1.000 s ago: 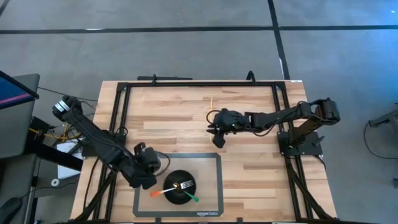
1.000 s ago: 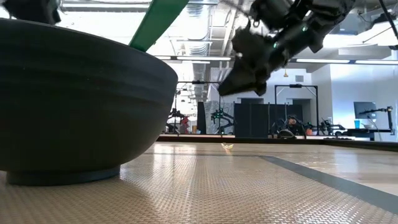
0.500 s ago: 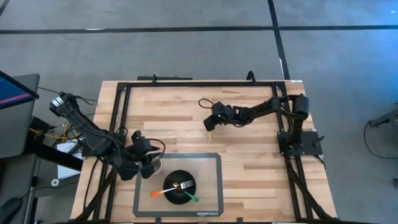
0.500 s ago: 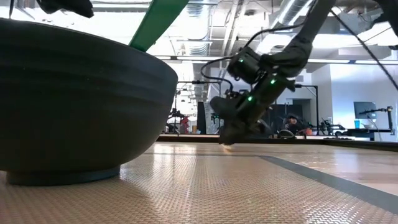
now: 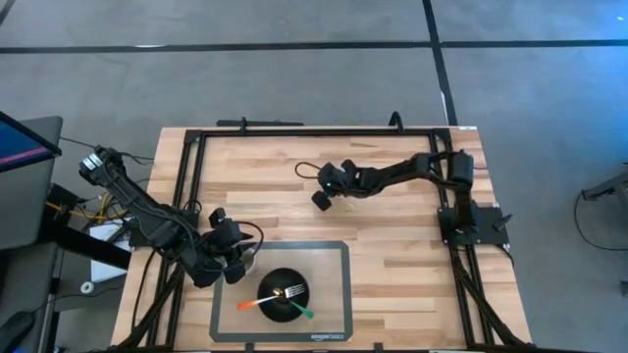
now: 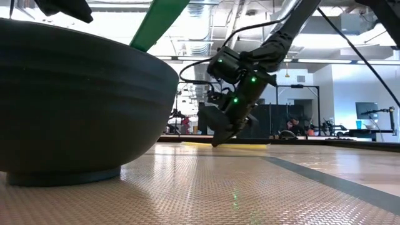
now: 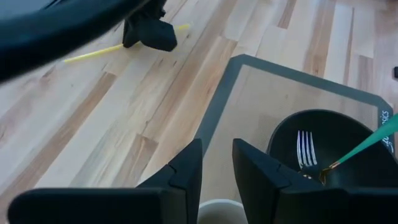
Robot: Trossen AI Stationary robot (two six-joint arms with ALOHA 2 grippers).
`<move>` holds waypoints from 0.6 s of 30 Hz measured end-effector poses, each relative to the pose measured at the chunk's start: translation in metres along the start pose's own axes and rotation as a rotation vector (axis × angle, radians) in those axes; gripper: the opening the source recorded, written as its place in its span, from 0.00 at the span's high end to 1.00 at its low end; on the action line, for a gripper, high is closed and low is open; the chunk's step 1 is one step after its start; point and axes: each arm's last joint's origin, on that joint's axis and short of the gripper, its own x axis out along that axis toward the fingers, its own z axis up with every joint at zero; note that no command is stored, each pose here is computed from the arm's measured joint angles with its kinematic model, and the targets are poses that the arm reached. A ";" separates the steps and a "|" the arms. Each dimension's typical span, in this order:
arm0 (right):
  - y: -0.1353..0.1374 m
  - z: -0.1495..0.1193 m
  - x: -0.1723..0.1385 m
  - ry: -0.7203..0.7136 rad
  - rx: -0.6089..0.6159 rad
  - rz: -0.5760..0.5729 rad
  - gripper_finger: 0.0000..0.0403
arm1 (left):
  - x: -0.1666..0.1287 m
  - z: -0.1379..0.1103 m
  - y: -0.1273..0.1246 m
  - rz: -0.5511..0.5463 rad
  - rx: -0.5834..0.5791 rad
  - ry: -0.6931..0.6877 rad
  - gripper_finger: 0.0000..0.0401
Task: Pick & Place Utensil
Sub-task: Put the yellow straw into the gray cup
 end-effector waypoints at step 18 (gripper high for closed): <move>0.048 0.057 -0.142 -0.325 -0.236 0.286 1.00 | 0.000 0.001 -0.001 -0.012 -0.015 -0.009 0.78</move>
